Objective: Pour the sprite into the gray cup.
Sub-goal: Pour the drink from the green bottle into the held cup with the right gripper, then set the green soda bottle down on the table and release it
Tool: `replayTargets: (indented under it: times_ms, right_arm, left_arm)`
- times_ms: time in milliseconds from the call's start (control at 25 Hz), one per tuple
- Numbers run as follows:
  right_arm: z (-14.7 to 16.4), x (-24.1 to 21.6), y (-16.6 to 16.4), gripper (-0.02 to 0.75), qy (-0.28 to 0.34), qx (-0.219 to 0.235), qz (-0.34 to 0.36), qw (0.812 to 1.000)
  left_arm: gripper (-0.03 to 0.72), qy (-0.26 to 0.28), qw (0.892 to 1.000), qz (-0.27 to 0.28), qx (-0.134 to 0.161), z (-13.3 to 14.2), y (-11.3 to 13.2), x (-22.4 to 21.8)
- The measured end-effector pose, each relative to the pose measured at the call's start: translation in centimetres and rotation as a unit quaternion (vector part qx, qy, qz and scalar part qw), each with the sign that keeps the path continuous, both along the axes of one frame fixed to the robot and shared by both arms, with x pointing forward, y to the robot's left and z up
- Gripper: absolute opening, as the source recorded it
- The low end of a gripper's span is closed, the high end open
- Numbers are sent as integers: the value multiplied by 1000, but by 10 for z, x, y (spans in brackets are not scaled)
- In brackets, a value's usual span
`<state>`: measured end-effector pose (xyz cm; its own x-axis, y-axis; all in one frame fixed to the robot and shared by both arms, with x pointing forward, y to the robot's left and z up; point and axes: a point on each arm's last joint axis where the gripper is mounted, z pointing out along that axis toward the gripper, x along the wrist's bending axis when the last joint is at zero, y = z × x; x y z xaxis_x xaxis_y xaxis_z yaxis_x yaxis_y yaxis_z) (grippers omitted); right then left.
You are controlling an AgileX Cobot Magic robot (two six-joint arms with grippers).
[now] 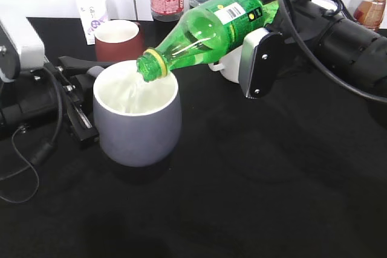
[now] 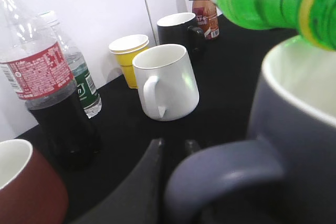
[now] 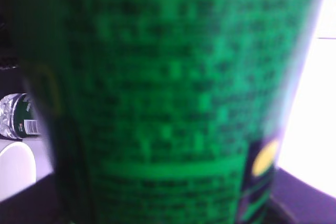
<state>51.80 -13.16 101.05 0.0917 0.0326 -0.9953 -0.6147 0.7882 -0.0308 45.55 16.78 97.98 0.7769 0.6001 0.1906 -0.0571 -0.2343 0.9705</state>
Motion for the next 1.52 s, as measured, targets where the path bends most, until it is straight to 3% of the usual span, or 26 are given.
replayTargets:
  times_ms: [80, 240, 320, 360, 400, 440, 520, 560, 600, 640, 720, 800, 920, 1040, 1280, 1520]
  right_arm:
    - [0, 0, 0, 419, 5, 7, 1, 1000]
    - [0, 0, 0, 419, 59, 75, 10, 995]
    - [0, 0, 0, 419, 99, 126, 16, 987]
    - [0, 0, 0, 417, 142, 180, 22, 973]
    - [0, 0, 0, 417, 192, 245, 28, 950]
    - [0, 1, -1, 417, 249, 325, 30, 912]
    - [-1, 3, -4, 417, 350, 465, 26, 813]
    - [-2, 4, -5, 417, 386, 511, 27, 767]
    - [-2, 4, -5, 417, 407, 543, 29, 734]
    - [-2, 4, -5, 417, 421, 565, 31, 709]
    - [-3, 6, -8, 417, 428, 591, 18, 684]
    - [-6, 8, -12, 417, 430, 601, -2, 674]
    - [-10, 13, -27, 417, 421, 613, -24, 668]
    - [-8, 23, -52, 417, 394, 632, -50, 666]
    - [-6, 39, -113, 416, 331, 671, -111, 654]
    - [-7, 40, -119, 416, 322, 666, -127, 661]
  left_arm:
    - [71, 0, 1000, 0, 0, 0, 0, 0]
    - [71, 0, 1000, 0, 0, 0, 0, 0]
    - [71, 0, 1000, 0, 0, 0, 0, 0]
    - [71, 0, 1000, 0, 0, 0, 0, 0]
    - [71, 0, 1000, 0, 0, 0, 0, 0]
    - [71, 0, 1000, 2, -1, 0, 0, 0]
    - [71, 8, 1000, 23, -12, 1, 2, 3]
    - [71, 13, 999, 36, -16, 1, 4, 5]
    - [71, 11, 999, 49, -14, 0, 6, 6]
    - [71, 7, 997, 75, -4, -1, 9, 9]
    - [71, -2, 989, 146, -2, 0, 23, 18]
    - [71, -7, 975, 223, -13, 1, 51, 31]
    - [71, -33, 943, 328, -42, 2, 103, 53]
    - [71, -27, 924, 380, -40, -13, 134, 89]
    - [71, -5, 924, 381, -32, -69, 141, 170]
    - [71, 13, 924, 382, -14, -84, 143, 200]
